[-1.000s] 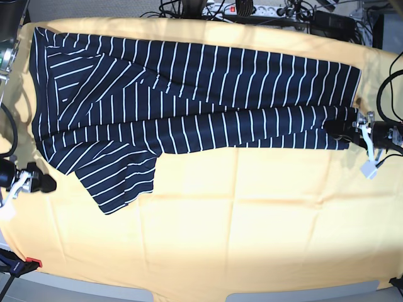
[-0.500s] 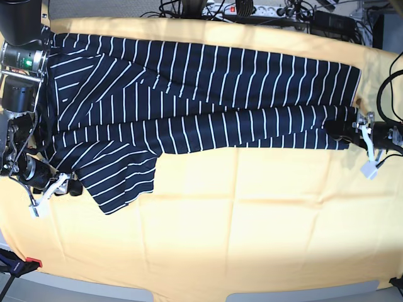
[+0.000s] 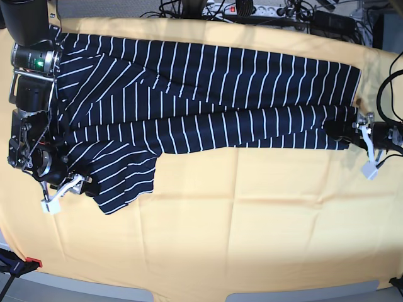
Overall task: Fold the T-shirt properly
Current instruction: 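Grasp the shirt edge with the right gripper and fold it inward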
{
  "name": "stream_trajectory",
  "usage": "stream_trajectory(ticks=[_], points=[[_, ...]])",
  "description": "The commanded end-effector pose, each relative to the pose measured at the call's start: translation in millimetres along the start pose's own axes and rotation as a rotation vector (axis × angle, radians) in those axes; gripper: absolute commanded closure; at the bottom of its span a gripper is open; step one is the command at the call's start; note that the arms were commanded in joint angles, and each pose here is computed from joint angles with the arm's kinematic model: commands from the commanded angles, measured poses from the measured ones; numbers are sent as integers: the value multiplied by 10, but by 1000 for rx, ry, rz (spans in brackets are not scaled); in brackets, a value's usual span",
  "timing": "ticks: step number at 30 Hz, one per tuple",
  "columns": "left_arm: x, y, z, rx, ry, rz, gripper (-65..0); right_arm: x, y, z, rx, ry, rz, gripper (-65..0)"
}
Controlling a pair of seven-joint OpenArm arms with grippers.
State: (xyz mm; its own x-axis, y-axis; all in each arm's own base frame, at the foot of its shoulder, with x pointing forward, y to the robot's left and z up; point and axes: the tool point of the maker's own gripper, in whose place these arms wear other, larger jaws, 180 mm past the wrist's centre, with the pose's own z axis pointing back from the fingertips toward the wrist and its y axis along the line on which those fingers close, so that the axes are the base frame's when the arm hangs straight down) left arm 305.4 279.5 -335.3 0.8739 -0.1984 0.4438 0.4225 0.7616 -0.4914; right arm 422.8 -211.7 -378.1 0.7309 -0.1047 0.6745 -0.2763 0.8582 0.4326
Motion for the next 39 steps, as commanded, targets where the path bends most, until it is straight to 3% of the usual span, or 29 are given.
stream_trajectory(ticks=[1,6,9,10,13,19,26,29,39], points=[[158,21,158,17,-48,-20,-354,70,33,19,12,12,10,-310],[190,20,160,17,-65,-20,-354,75,97,-12,33,12,1,-272],[190,20,160,17,-65,-20,-354,199,111,11,32,-6,20,-35],[190,20,160,17,-65,-20,-354,260,127,26,32,-16,33,0],[186,21,161,18,-64,-20,-354,352,227,80,59,-20,55,0],[189,20,160,17,-65,-20,-354,337,726,287,265,9,55,0],[189,21,161,18,-65,-20,-354,107,1422,838,446,21,277,0],[188,21,161,18,-65,-20,-354,-114,1479,1020,418,67,364,0],[191,22,163,18,-66,-20,-354,-776,1583,1417,389,243,499,0]])
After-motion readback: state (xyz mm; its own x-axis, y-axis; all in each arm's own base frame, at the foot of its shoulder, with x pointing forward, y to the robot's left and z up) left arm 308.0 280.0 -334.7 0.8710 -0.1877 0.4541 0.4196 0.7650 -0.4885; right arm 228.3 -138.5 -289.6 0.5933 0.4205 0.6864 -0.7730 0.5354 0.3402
